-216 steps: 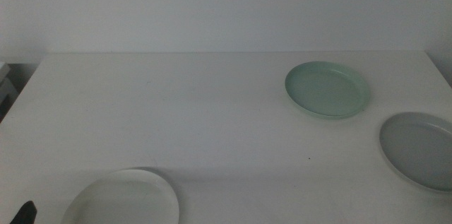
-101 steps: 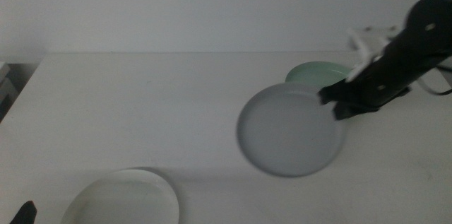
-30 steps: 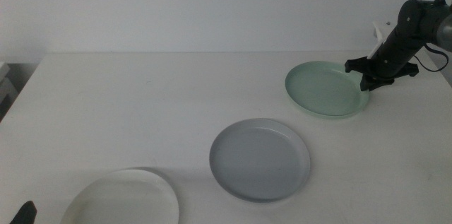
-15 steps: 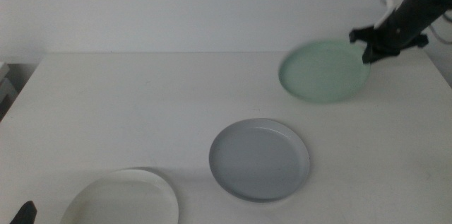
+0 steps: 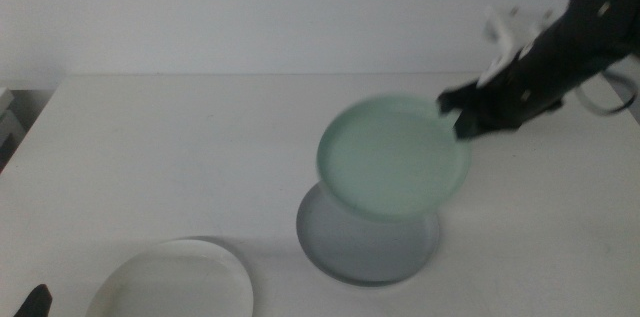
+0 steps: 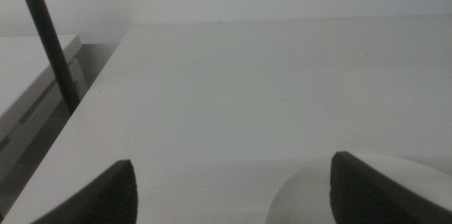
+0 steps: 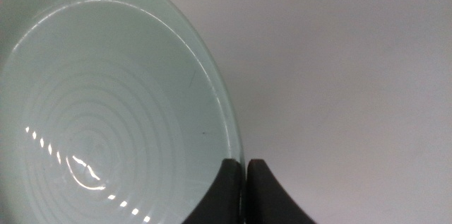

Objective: Stack the three bowls on top of each other.

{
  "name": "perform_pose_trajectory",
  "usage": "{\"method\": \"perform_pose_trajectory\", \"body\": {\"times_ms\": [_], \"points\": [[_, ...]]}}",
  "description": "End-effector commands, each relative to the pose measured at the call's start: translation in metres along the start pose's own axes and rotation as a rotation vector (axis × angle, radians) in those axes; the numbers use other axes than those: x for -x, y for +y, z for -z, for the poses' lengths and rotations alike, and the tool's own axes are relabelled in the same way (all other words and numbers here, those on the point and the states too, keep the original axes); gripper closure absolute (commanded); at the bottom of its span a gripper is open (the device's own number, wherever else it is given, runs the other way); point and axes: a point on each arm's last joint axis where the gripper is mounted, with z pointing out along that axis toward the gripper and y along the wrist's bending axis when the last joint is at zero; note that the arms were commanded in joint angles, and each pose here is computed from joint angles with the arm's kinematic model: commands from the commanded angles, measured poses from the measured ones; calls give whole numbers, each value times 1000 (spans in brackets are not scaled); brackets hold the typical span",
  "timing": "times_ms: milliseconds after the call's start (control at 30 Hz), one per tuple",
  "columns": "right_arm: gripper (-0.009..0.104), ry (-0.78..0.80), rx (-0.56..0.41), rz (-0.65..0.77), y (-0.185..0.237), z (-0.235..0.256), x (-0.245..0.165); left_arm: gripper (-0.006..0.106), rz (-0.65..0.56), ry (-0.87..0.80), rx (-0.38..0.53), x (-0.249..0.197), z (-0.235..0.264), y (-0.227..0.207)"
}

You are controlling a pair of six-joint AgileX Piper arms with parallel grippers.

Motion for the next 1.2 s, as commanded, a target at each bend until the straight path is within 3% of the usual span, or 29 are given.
{"method": "perform_pose_trajectory", "body": {"times_ms": [0, 300, 800, 933, 1167], "points": [[95, -101, 21, 9, 13, 13, 0, 10, 18, -87, -2, 6, 1, 0], [95, -108, 41, -20, 17, -19, -29, 10, 18, -87, -2, 6, 1, 0], [93, -67, 57, 13, 24, -22, -36, 10, 18, -87, -2, 6, 1, 0], [81, -58, 59, 13, 24, -22, -37, 10, 18, -87, -2, 6, 1, 0], [48, -75, 68, 36, 28, -3, -29, 10, 18, -87, -2, 6, 1, 0]]}}
